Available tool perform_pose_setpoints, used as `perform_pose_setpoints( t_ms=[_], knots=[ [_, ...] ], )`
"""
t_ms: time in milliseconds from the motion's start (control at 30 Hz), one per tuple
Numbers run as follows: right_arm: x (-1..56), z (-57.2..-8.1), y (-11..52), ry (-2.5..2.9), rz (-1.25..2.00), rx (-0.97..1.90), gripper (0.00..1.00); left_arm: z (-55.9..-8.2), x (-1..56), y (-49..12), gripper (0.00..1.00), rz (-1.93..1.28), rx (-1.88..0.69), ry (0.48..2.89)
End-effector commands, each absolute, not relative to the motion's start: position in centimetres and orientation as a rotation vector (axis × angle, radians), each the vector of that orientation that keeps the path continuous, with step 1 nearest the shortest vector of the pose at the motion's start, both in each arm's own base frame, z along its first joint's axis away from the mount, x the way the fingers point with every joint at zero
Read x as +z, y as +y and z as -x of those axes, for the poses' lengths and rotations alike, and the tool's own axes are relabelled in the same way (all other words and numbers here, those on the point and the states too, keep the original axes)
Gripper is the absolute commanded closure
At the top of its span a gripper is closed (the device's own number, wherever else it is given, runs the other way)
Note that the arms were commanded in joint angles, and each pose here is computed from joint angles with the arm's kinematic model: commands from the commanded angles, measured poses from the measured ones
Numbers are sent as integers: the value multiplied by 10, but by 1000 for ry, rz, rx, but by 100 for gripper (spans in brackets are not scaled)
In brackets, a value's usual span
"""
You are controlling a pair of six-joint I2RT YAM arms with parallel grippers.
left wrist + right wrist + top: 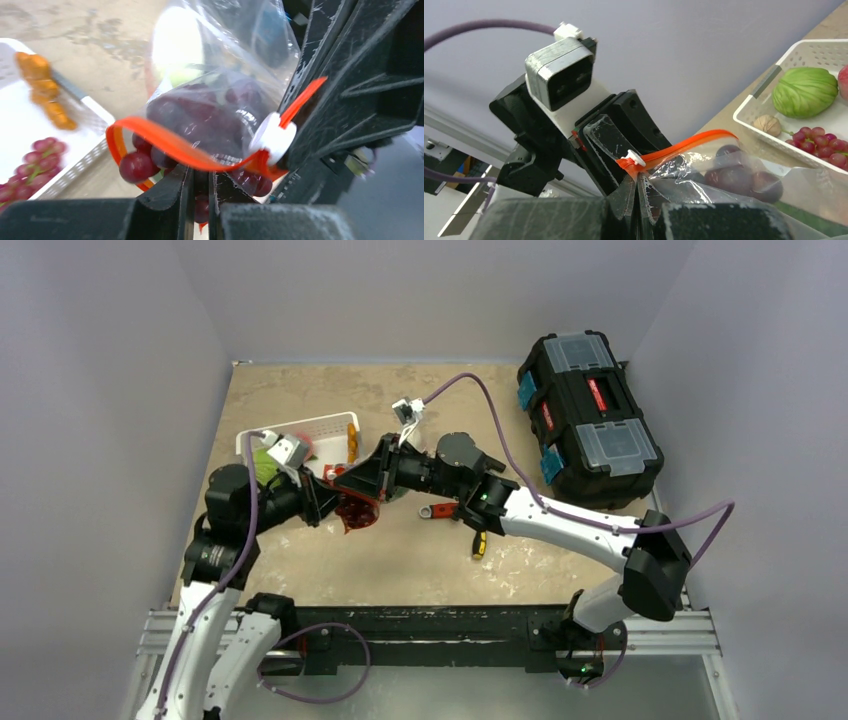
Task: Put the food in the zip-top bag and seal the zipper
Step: Place the fake fruit in the zipper food storage bag.
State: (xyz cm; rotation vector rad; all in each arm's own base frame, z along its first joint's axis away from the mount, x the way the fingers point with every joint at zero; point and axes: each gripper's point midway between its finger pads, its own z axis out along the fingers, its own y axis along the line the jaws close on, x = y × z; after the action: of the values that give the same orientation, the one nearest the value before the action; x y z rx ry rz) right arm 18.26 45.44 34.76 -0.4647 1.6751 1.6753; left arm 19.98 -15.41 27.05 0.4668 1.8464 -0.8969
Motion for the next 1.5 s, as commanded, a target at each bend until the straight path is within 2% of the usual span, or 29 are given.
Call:
perform_pose_setpoints(
  t_ms=[0,367,433,533,600,733,867,1033,1167,1333,1467],
  knots=[
    [372,-160,448,1639,474,1736,100,-219,285,-125,100,-296,-689,1725],
    [359,-156,468,1700,520,1774,100,-124,327,-186,100,-943,-1126,1400],
    [360,-149,470,1692,550,1791,100,-142,324,-181,100,-871,-1058,1482],
    [357,-139,466,1688,581,1783,100,-191,303,-151,100,-589,-805,1682],
    [354,-137,462,1701,570,1790,100,-205,291,-136,100,-458,-721,1768],
    [363,-124,457,1687,565,1890,100,-218,273,-122,100,-304,-658,1789],
    [378,-122,457,1650,544,1948,100,-221,273,-125,100,-273,-697,1739],
    [376,-126,456,1665,485,1994,100,-229,268,-114,100,-193,-638,1798],
    [366,-135,454,1694,434,1984,100,-229,258,-113,83,-143,-650,1876],
    [352,-155,445,1737,340,1945,100,-217,256,-114,48,-123,-674,1899],
    [343,-172,434,1762,241,1907,100,-203,259,-113,34,-97,-699,1898]
  ],
)
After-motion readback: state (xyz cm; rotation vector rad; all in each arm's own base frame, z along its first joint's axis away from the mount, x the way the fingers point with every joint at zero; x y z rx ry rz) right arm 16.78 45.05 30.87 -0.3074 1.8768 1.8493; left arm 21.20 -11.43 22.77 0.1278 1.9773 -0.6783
